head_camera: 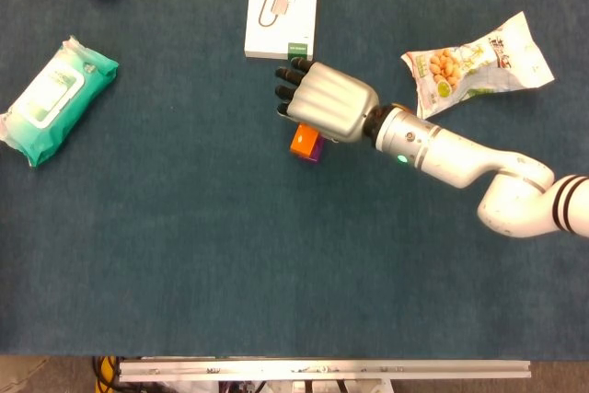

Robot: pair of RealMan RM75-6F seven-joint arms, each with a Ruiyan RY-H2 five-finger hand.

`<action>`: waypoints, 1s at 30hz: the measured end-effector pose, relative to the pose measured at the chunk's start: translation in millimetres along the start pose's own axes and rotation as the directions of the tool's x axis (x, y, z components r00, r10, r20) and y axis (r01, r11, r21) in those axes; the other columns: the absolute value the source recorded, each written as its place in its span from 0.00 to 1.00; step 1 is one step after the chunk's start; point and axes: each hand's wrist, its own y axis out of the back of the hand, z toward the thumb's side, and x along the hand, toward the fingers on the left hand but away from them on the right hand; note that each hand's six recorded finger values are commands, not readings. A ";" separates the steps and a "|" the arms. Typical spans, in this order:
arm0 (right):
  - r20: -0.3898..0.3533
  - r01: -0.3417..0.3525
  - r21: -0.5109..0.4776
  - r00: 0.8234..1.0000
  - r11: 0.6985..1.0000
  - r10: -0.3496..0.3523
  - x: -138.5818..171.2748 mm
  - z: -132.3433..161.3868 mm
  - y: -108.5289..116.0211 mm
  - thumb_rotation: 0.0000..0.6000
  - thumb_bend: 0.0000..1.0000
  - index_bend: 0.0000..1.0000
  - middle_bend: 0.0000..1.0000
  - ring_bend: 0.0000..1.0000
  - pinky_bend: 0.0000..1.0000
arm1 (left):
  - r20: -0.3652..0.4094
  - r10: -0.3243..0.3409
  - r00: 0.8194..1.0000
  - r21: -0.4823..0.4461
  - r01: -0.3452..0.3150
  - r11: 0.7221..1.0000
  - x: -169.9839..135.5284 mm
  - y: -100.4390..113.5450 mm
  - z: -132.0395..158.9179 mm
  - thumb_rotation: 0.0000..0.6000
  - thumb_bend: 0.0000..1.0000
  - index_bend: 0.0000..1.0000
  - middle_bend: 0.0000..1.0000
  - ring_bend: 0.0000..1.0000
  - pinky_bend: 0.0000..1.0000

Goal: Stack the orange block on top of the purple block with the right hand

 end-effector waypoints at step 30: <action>-0.058 -0.012 0.048 0.998 0.999 0.015 -10.1 -2.5 -10.7 1.00 0.19 0.59 0.36 0.17 0.23 | -0.018 -0.001 1.000 0.014 0.001 1.000 -0.1 -1.7 0.1 1.00 0.23 0.24 0.27 0.26 0.16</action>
